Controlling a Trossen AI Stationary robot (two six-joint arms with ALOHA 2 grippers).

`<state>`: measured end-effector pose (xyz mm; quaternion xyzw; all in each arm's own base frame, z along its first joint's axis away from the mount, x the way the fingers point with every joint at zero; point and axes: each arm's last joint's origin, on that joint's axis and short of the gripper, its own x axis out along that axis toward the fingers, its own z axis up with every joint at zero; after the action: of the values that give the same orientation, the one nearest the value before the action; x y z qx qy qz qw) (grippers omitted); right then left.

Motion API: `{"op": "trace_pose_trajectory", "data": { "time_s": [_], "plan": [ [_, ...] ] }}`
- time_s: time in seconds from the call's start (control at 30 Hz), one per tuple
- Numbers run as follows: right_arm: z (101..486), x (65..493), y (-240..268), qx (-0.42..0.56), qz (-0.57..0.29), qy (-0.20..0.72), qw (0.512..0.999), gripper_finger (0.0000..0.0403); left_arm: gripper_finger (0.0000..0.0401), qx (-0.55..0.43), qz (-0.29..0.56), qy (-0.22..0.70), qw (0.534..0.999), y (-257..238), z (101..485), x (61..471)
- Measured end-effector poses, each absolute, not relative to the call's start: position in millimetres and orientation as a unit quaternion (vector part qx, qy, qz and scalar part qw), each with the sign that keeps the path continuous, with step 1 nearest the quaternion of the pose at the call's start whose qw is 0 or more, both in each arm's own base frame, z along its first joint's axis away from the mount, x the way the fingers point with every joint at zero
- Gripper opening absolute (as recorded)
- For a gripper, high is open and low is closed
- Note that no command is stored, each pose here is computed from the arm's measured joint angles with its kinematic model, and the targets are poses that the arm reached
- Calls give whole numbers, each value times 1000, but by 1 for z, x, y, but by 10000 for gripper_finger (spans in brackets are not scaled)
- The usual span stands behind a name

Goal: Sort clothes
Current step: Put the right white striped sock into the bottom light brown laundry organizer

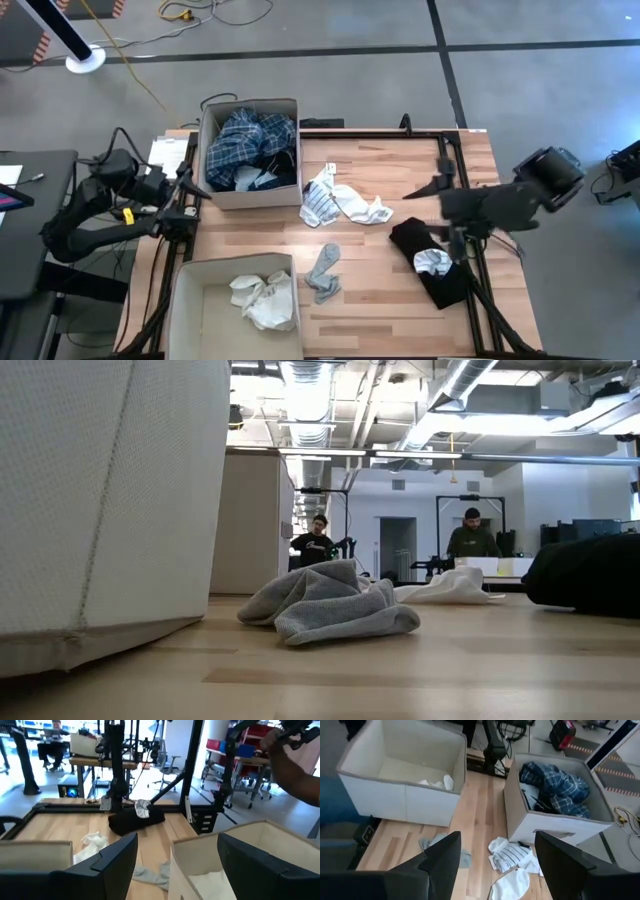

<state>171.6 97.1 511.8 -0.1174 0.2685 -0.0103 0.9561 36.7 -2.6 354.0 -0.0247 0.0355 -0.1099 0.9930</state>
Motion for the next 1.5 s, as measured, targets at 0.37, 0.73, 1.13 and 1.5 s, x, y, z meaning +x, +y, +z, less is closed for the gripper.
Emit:
{"op": "trace_pose_trajectory", "data": {
  "time_s": [0.37,0.73,1.13,1.5],
  "plan": [
    [495,121,62,-76,-9,209,975,270,267,-20,-125,21,992,-3,357,37],
    [356,109,55,112,-29,224,968,270,267,-27,-125,23,992,-3,357,37],
    [288,98,73,248,-98,429,863,270,267,-25,-125,23,992,-3,355,38],
    [272,95,90,257,-151,510,807,270,267,-49,-123,65,989,4,328,53]
  ]
}}
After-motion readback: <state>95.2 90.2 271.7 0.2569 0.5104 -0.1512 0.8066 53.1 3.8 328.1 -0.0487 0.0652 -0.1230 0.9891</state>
